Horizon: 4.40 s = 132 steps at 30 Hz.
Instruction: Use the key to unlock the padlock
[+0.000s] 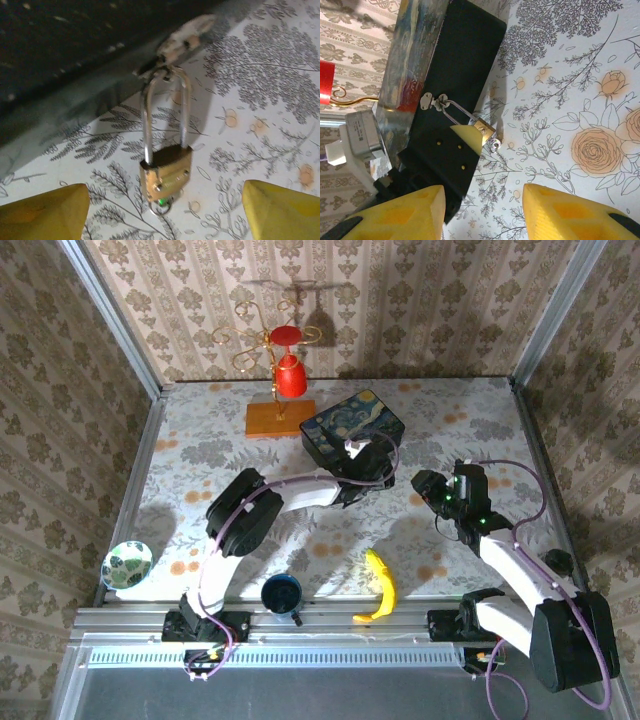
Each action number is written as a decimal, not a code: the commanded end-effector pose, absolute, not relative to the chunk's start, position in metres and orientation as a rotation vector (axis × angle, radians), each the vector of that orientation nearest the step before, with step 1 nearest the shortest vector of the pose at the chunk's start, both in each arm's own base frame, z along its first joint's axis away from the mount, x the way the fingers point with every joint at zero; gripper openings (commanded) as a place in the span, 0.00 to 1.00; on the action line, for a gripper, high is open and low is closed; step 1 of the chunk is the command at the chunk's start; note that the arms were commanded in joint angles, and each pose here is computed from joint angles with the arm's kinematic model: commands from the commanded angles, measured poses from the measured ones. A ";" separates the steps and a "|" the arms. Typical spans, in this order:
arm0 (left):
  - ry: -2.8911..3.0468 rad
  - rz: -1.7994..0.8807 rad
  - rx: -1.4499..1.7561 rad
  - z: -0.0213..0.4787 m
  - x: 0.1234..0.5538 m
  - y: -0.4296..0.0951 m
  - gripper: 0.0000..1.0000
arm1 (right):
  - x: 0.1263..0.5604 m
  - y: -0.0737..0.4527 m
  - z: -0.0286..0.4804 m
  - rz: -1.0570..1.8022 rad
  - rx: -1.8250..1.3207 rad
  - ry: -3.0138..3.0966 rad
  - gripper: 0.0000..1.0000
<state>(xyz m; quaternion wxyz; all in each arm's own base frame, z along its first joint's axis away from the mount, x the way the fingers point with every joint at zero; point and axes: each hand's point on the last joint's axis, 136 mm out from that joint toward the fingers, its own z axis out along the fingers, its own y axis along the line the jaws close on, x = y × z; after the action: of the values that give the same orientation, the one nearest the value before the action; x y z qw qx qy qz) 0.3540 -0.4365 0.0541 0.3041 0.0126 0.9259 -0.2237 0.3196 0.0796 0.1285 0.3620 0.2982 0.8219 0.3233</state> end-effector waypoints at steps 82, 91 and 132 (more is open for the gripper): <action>2.553 -1.323 -0.184 0.123 0.320 -0.451 0.00 | 0.328 0.153 0.098 0.266 -0.285 2.221 0.29; 2.568 -1.333 -0.171 0.129 0.316 -0.442 0.00 | 0.330 0.153 0.091 0.214 -0.319 2.238 0.30; 2.575 -1.389 -0.160 0.136 0.311 -0.440 0.00 | 0.352 0.178 0.084 0.216 -0.371 2.212 0.12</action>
<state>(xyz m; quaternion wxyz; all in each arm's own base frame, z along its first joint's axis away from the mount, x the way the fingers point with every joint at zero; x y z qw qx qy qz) 0.3118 -0.4330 0.0949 0.0872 -0.0738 0.8970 -0.4270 0.3396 0.1671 0.0655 0.4001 -0.1486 0.9014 0.0727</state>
